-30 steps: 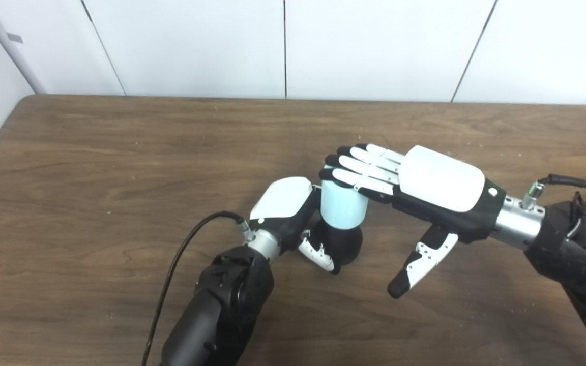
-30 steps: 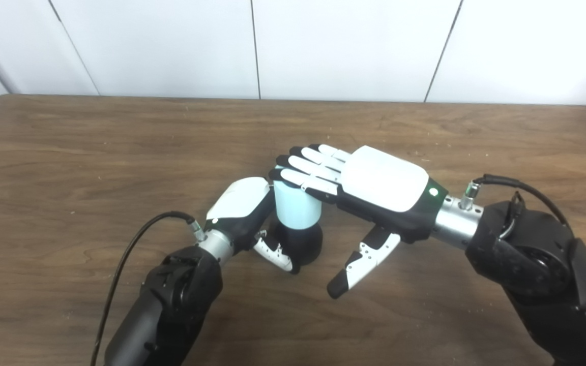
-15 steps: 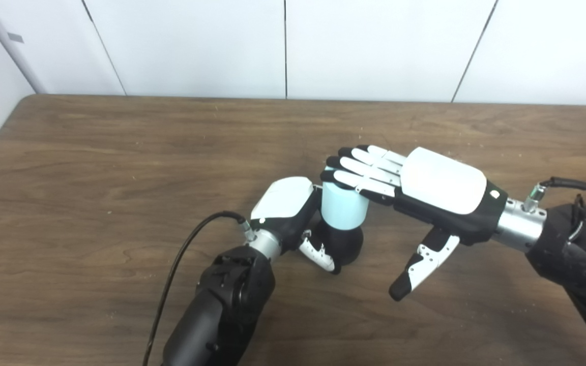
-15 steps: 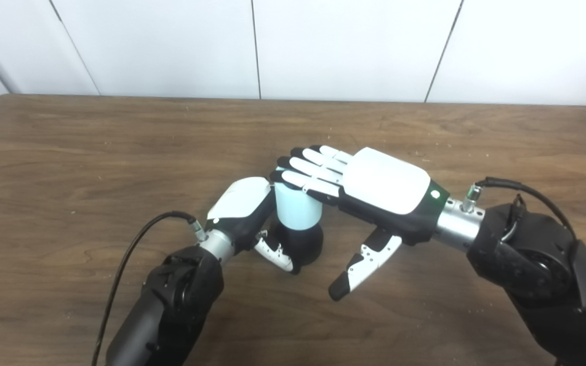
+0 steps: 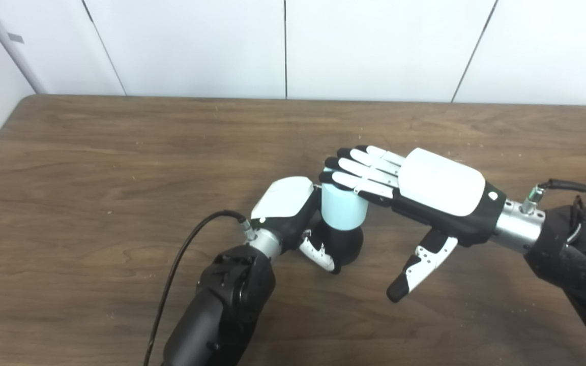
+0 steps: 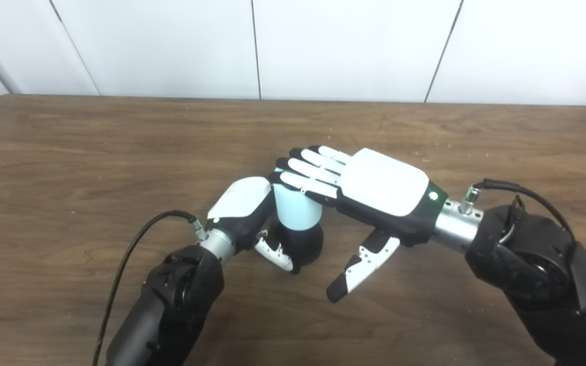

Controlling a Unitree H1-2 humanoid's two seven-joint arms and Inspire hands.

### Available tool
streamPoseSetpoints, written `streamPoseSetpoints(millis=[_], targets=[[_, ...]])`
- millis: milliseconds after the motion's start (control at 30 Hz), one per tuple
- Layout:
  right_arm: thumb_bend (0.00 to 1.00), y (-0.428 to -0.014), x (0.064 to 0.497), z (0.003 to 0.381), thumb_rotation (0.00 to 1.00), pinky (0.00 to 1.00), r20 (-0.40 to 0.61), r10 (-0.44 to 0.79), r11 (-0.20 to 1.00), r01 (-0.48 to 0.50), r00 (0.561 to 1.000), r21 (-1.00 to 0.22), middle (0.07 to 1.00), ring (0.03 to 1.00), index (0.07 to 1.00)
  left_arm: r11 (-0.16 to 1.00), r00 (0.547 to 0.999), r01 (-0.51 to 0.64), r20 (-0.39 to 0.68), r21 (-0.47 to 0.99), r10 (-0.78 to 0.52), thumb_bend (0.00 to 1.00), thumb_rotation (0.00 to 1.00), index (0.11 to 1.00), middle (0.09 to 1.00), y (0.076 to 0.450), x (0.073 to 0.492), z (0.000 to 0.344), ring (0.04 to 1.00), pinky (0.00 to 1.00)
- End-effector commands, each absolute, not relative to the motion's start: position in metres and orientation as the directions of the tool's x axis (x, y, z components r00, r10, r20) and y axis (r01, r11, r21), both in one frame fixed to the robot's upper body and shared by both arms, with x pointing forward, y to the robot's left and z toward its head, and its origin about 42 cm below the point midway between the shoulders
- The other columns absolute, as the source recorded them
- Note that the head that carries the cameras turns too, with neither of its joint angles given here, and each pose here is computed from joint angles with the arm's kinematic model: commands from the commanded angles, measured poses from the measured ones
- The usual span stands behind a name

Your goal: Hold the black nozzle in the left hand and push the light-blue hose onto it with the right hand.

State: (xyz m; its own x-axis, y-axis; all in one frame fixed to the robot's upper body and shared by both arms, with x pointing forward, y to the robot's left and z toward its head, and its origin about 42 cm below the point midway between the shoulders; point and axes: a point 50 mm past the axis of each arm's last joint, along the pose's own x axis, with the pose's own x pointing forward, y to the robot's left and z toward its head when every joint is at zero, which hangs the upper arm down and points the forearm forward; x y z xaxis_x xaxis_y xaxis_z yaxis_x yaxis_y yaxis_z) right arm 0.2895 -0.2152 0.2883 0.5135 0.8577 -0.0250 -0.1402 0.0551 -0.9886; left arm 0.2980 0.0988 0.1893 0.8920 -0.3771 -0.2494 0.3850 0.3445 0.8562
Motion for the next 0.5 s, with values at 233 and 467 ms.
streamPoseSetpoints(millis=[233,467], targets=[[0.71,-0.2278,0.2840,0.2665,1.00,1.00,-0.188,0.836,-0.083,-0.220,0.516,-0.972,0.991,1.000,0.960,0.285,0.826,0.535,-0.421,0.796,-0.375,0.52,0.00,0.484,0.495,0.1034,0.2908,0.1582,0.831,1.00],[0.71,-0.2333,0.2824,0.2658,1.00,1.00,-0.193,0.830,-0.082,-0.228,0.524,-0.970,0.991,1.000,0.962,0.274,0.825,0.535,-0.424,0.799,-0.374,0.51,0.00,0.455,0.540,0.1037,0.2909,0.1583,0.837,1.00]])
